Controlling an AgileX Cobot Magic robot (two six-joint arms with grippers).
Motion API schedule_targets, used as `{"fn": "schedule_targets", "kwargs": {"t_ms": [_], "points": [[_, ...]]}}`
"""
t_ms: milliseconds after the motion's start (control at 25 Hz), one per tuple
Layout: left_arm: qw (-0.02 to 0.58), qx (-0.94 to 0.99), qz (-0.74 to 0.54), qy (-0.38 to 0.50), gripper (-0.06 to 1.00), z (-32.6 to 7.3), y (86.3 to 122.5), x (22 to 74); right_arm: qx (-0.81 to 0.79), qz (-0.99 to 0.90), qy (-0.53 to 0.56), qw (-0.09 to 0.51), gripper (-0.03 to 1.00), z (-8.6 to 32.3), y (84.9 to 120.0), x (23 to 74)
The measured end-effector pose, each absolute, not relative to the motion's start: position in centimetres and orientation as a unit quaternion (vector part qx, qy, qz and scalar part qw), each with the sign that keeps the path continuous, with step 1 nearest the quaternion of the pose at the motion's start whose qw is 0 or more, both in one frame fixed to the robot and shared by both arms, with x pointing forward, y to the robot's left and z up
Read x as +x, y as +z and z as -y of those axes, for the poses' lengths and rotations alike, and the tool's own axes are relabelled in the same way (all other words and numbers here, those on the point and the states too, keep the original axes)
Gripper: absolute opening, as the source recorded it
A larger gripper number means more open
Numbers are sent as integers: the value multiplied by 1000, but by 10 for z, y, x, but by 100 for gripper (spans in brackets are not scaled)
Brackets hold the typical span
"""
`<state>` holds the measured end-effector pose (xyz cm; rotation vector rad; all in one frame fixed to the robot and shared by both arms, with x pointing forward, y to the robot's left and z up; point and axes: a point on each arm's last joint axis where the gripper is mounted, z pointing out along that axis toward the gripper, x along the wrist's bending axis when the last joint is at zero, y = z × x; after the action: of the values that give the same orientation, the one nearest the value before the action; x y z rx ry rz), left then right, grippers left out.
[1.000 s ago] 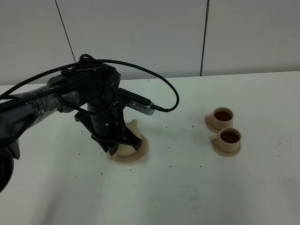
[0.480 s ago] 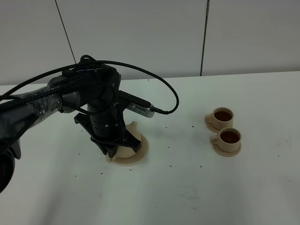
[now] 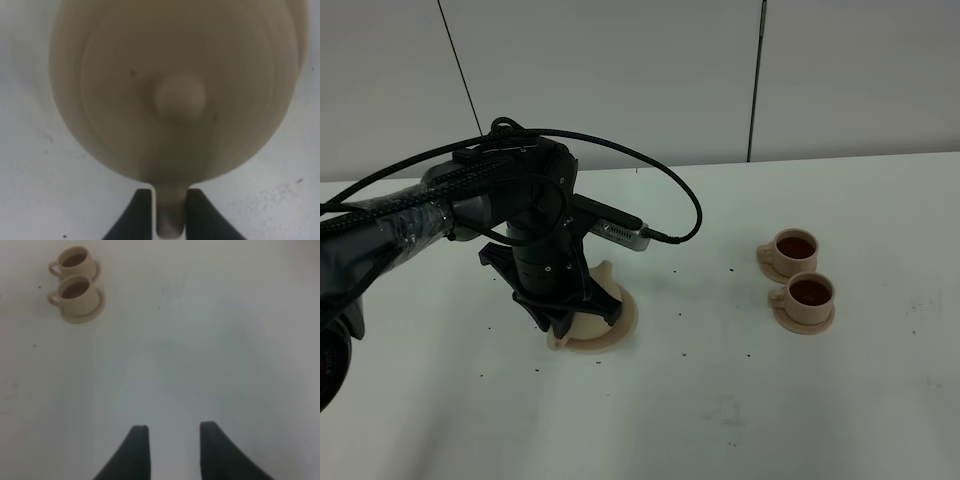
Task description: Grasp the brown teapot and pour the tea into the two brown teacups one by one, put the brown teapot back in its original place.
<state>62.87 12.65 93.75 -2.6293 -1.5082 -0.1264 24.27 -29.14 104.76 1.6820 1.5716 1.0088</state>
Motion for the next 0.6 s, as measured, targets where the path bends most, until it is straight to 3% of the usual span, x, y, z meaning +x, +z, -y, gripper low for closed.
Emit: {"fn": "schedule_targets", "kwargs": {"t_ms": [320,600], "points": [[57,-865,497,-40,41,-127,938,628,636,-595,382,309,24,291,1048,243],[69,-875,479,-10,46,-128,948,620,636,-595,382,309,24,291,1048,243]]}}
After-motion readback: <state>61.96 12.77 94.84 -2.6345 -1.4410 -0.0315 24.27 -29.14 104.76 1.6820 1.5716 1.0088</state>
